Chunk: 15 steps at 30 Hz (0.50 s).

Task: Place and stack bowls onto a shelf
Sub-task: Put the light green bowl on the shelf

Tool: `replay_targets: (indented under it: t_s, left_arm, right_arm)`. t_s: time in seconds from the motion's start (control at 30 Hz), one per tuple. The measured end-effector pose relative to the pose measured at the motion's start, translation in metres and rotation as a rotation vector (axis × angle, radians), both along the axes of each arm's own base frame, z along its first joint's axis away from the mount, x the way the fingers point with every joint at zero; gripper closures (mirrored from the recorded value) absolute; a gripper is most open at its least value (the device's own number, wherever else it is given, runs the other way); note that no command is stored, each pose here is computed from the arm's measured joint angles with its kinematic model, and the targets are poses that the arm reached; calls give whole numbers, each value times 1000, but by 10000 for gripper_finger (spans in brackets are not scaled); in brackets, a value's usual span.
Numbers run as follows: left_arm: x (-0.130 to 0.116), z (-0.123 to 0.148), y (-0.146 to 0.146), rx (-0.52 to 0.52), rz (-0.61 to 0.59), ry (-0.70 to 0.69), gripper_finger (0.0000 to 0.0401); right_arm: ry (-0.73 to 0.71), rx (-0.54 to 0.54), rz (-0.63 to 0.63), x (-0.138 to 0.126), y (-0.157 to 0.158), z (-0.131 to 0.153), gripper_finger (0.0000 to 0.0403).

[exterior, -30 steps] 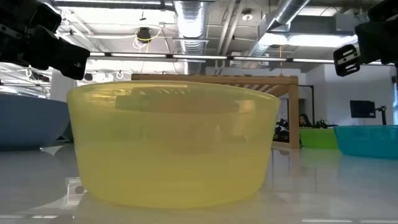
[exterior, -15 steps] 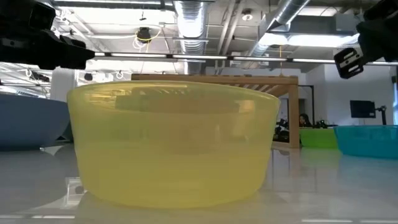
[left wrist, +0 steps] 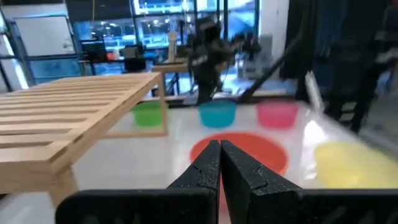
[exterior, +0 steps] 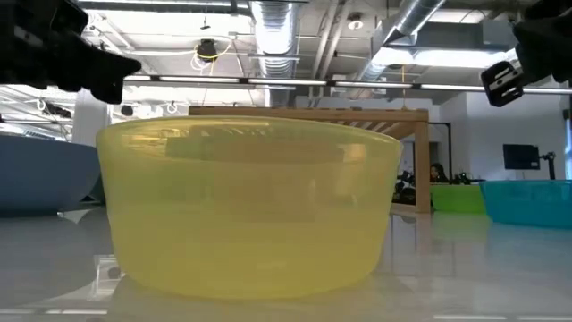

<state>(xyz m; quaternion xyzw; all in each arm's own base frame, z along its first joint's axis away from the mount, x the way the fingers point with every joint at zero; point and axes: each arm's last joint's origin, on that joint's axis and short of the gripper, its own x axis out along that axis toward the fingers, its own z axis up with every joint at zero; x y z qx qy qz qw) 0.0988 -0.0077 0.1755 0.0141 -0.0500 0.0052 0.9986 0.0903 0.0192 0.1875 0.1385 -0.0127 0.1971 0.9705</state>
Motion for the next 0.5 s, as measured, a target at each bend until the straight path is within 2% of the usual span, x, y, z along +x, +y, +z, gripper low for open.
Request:
replay_targets:
  t_s: [0.13,0.27,0.33,0.4,0.5]
  left_arm:
    - [0,0,-3,-44,-123,3,401]
    - [0,0,-5,-122,-202,15,401]
    - [0,0,-6,-152,-211,18,401]
    - [0,0,-5,-170,-191,18,401]
    - [0,-1,-3,-188,-120,15,401]
  right_arm:
    - [-67,-36,-136,1,-4,5,372]
    - [-49,41,-271,1,-8,6,372]
    - [-49,22,-374,2,-11,6,372]
    - [-46,1,-543,3,-17,5,372]
    - [39,-10,-717,2,-25,4,362]
